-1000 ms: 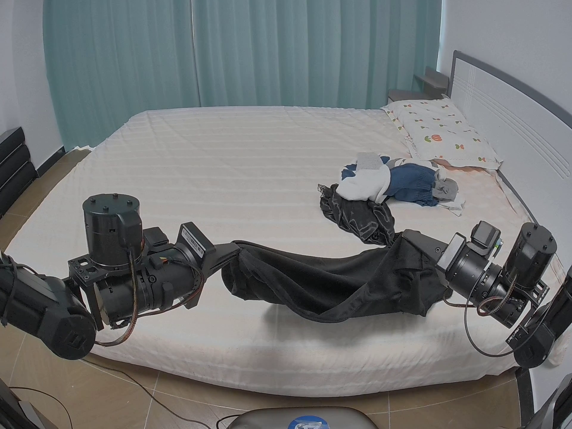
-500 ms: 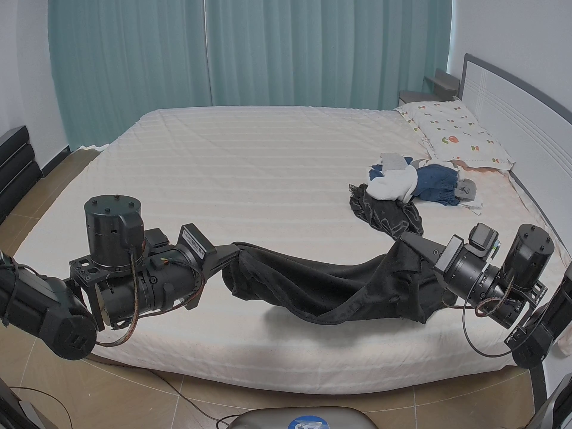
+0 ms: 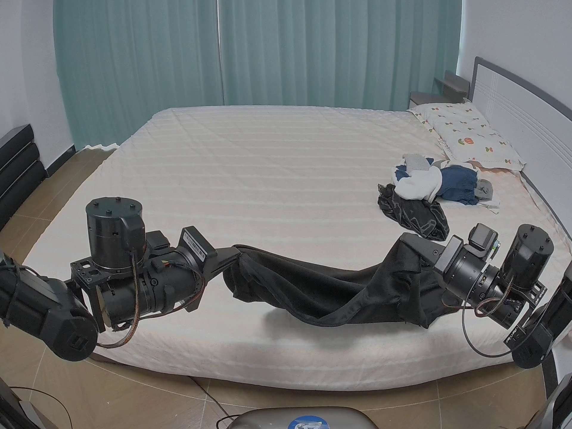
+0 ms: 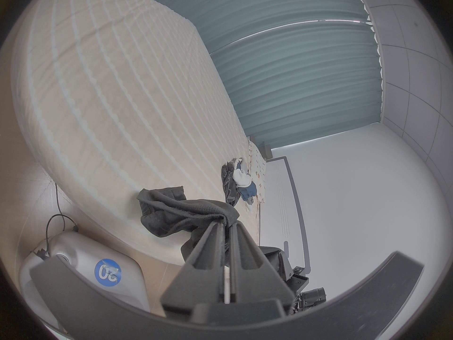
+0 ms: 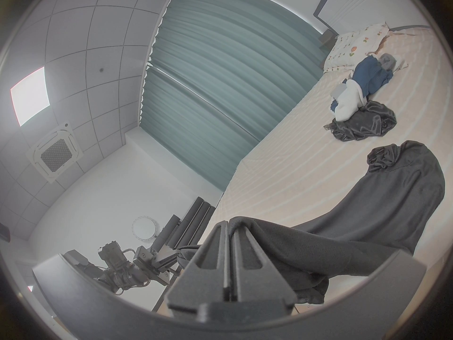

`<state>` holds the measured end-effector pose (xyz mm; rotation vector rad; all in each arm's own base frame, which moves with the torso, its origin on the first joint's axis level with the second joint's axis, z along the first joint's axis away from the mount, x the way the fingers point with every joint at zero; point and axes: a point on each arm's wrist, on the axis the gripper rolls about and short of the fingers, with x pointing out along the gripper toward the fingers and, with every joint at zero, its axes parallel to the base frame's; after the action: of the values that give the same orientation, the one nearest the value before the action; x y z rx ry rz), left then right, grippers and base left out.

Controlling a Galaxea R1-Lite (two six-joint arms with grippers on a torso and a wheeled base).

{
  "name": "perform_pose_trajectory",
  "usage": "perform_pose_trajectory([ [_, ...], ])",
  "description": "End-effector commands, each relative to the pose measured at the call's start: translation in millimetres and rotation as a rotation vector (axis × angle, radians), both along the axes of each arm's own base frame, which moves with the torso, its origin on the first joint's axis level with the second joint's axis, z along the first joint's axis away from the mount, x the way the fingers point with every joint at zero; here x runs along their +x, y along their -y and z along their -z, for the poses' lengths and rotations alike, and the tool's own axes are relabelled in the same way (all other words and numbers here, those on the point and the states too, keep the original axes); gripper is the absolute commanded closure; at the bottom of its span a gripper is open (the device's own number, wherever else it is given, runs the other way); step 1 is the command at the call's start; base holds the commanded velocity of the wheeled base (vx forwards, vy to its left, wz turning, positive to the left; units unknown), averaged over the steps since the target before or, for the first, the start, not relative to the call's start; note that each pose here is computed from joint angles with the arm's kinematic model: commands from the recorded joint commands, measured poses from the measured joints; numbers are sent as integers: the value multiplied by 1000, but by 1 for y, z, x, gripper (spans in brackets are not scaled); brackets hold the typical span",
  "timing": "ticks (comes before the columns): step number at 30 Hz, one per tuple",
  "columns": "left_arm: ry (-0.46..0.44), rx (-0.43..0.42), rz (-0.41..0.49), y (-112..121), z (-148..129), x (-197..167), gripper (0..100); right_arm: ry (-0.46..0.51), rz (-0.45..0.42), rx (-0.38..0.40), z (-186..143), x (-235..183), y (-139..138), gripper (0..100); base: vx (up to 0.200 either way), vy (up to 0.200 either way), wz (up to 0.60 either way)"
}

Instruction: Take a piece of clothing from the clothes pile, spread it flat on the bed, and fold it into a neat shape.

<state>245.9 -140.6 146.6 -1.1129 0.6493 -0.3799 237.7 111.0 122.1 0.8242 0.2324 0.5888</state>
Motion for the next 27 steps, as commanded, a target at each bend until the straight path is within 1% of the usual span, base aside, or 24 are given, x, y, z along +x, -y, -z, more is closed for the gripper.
perform_pose_trajectory([
  [1,-6,3,0,1,2,1,100,5,-1,2,0,0,0,100,0,200,0],
  [2,-6,3,-2,1,2,1,100,5,0,2,0,-1,0,100,0,200,0],
  [11,4,6,13,3,0,2,100,0,6,-3,1,-3,3,100,0,0,0],
  [14,-9,14,20,3,3,-2,100,-9,13,-9,3,-3,4,100,-200,0,0],
  [18,-39,32,28,1,10,-8,100,-52,25,-39,11,-18,11,100,-200,0,0],
  [20,-43,35,33,1,11,-12,100,-32,34,-52,6,-28,15,100,-200,0,0],
  [23,-21,30,41,-2,3,-21,100,4,32,-44,-3,-43,21,100,-200,0,0],
  [25,-8,30,50,-4,-6,-31,100,70,24,-14,-18,-56,25,100,-200,0,0],
  [27,-3,29,52,-5,-9,-32,100,87,24,-6,-22,-58,26,100,-100,0,0],
])
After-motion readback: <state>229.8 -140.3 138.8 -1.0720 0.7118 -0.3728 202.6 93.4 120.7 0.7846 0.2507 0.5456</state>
